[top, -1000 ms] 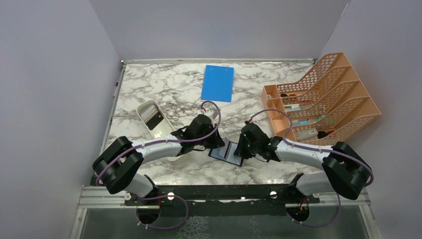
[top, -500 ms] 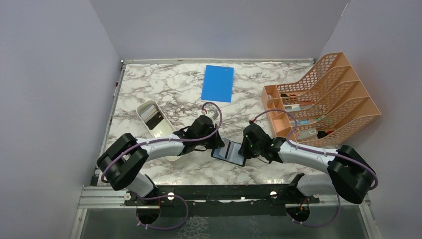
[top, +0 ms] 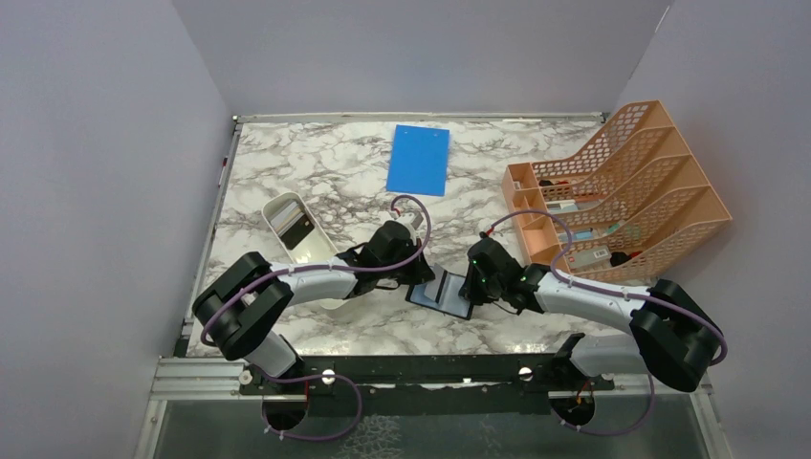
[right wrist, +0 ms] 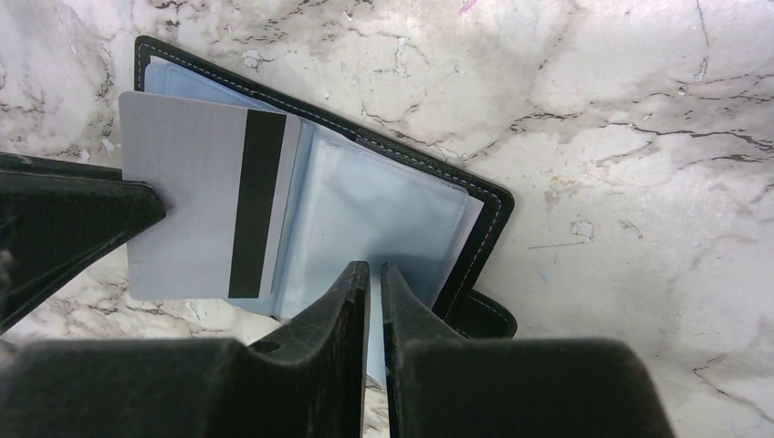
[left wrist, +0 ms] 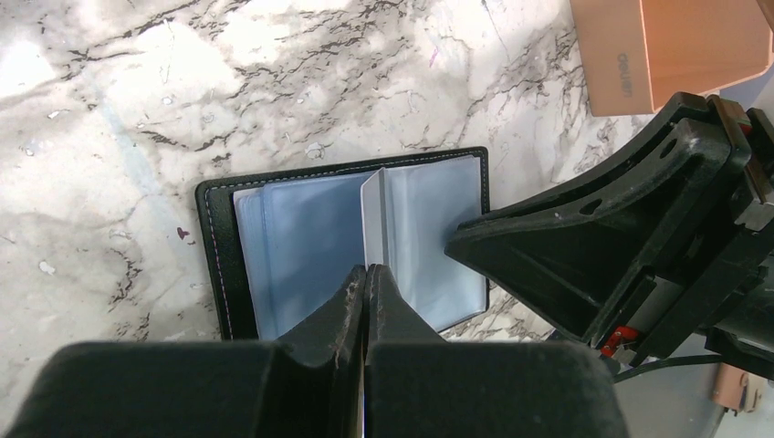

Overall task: Put the credit cards into the card holder
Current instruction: Turn over the card slot in the card holder, then insert the credit card into the card holder.

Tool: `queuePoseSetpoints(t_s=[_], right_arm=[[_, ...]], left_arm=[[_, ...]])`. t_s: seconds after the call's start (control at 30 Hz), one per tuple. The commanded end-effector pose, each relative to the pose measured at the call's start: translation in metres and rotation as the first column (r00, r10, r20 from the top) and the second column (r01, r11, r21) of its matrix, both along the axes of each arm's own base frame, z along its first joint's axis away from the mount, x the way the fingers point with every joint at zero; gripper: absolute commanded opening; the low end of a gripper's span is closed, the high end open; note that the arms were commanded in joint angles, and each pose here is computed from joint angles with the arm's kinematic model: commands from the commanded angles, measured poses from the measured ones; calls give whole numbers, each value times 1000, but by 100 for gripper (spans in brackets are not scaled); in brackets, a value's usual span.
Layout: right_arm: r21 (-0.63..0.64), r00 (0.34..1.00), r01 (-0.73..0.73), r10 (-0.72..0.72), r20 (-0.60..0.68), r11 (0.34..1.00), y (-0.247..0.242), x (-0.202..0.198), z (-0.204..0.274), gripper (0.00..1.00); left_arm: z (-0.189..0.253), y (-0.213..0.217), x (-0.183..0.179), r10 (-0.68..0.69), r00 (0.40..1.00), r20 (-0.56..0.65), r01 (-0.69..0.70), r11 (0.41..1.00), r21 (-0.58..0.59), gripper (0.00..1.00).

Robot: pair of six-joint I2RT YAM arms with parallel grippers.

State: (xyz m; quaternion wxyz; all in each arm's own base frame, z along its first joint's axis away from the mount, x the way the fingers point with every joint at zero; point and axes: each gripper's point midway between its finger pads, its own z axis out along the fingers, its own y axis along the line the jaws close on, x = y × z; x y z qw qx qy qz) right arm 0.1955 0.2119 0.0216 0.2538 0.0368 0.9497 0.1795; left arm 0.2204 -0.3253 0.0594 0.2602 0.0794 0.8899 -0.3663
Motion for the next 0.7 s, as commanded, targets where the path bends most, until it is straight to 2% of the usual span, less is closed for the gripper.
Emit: queuePoseSetpoints(t_s=[0.0,0.43,0.67], right_arm=[[-154,997,14,-25,-73,988,-37,-20,-30,15],[-152,997,22,-32,-63,988,-36,-17,-26,16],[-154,997,18,-30,-70,988,-35,-18,-28,17]], left_arm=[[-14,5,2,-13,999,32,12,999,35,0],[-26,15,1,-50,997,57,43,993,113,0],[-30,10,-3,-70,996,48,66,994,85,0]])
